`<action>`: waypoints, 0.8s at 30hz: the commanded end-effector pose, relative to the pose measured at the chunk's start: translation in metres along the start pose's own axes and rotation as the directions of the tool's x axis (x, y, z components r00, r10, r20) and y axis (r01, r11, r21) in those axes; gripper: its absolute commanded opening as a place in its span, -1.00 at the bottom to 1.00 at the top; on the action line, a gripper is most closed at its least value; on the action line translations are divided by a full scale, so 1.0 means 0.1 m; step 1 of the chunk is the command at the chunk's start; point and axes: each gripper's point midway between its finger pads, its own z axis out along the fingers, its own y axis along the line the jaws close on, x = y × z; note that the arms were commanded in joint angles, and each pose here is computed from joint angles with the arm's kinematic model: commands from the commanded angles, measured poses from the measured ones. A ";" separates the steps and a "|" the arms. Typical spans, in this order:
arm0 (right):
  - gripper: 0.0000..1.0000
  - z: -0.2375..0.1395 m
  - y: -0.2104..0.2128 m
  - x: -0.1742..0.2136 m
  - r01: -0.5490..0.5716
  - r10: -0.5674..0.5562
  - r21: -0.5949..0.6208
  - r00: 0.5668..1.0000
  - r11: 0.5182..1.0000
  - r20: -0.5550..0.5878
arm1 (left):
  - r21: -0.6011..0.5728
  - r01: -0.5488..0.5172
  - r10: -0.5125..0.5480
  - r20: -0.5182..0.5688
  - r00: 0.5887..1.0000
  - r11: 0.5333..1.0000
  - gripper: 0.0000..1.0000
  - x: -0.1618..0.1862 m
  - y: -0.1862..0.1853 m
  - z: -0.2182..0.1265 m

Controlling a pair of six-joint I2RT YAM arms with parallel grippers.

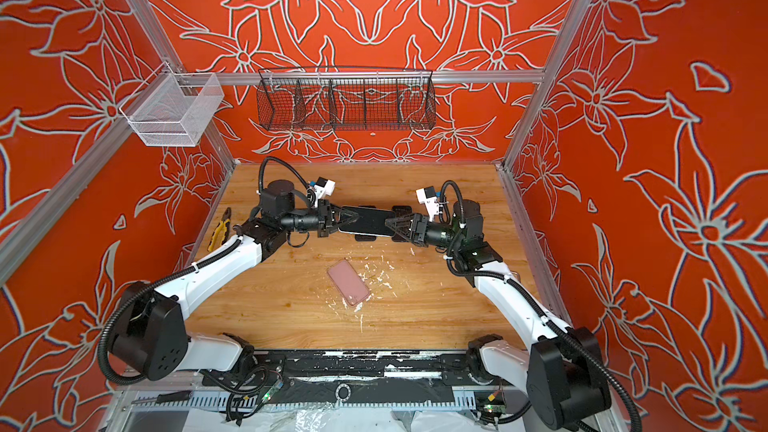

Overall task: Put the phone into the phone case
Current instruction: 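Hold the bare phone between both grippers above the table centre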

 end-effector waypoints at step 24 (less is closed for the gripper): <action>-0.53 0.07 0.38 -0.20 -0.034 0.039 -0.267 0.999 0.963 0.014 | 0.104 -0.103 0.108 -0.041 0.993 0.989 -1.00 -0.03 -0.32 0.10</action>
